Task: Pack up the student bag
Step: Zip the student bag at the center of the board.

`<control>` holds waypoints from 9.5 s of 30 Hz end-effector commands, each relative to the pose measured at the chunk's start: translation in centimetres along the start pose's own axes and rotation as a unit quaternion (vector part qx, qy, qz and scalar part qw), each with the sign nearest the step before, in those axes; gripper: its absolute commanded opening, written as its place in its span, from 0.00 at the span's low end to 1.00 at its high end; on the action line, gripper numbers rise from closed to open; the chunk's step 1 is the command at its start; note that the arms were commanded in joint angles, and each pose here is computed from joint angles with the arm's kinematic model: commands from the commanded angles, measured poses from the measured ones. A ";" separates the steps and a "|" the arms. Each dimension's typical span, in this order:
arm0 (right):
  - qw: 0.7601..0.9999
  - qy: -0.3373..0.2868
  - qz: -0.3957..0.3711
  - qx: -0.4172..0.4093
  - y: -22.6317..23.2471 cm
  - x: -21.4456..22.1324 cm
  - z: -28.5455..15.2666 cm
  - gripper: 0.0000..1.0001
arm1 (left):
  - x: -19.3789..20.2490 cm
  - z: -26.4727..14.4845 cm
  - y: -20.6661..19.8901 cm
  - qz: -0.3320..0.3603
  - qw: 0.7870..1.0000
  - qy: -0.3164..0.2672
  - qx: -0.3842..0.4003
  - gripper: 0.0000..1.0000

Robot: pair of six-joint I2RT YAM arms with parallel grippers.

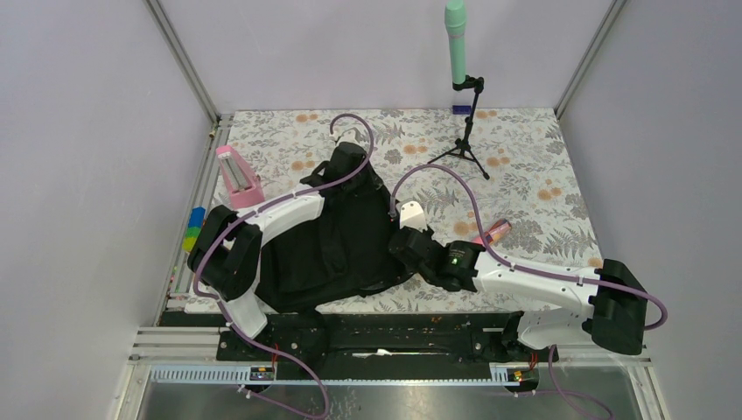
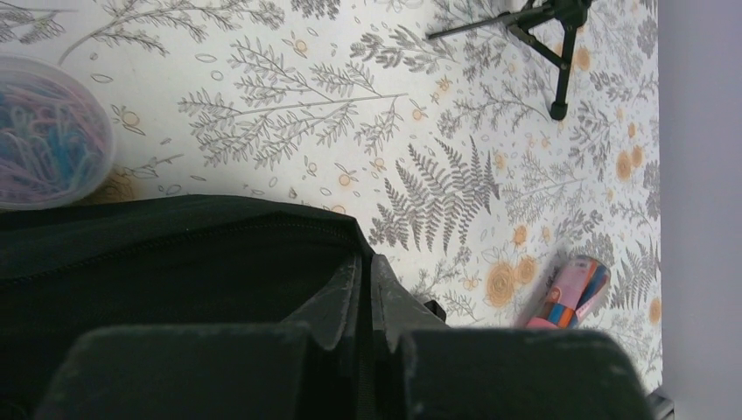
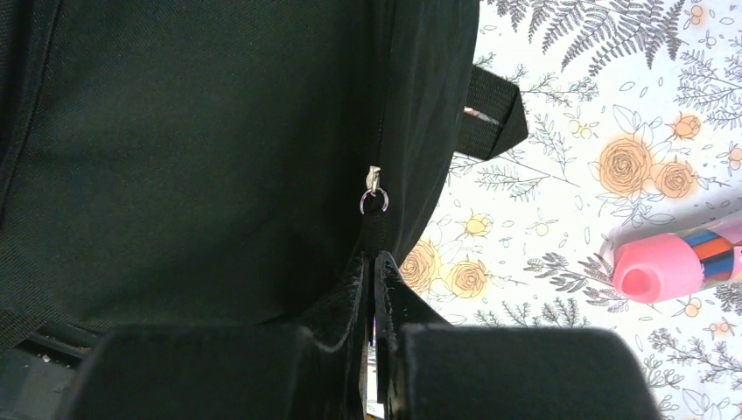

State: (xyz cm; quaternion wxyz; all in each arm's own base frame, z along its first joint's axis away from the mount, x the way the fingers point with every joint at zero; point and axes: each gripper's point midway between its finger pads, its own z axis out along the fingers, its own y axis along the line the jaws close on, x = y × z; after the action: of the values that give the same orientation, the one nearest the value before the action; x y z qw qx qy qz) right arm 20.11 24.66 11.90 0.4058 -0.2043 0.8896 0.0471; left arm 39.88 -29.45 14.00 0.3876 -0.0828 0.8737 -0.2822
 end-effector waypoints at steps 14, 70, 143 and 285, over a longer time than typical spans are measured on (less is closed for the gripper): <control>0.998 0.029 0.052 -0.026 0.6 2.4 -2.3 0.00 | -12.4 -3.0 -1.2 0.001 0.981 -0.188 0.040 0.25; 0.989 -0.024 0.128 -0.073 1.6 1.9 -2.2 0.00 | 11.5 -7.3 -10.9 0.115 0.982 0.043 0.145 0.00; 0.980 -0.082 0.170 -0.063 -0.4 0.7 -5.4 0.78 | 1.1 -16.6 -9.6 0.175 0.949 -0.139 0.222 0.75; 0.971 -0.042 0.186 -0.145 2.9 4.5 -1.9 0.00 | 20.5 -17.7 4.0 0.186 0.972 0.036 0.139 0.00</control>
State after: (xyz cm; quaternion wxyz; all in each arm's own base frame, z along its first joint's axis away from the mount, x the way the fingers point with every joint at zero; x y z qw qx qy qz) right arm 14.57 25.73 9.33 0.3856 -0.0998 0.8770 0.2687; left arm 13.37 -27.57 9.42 0.4171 0.1510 0.8247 -0.3510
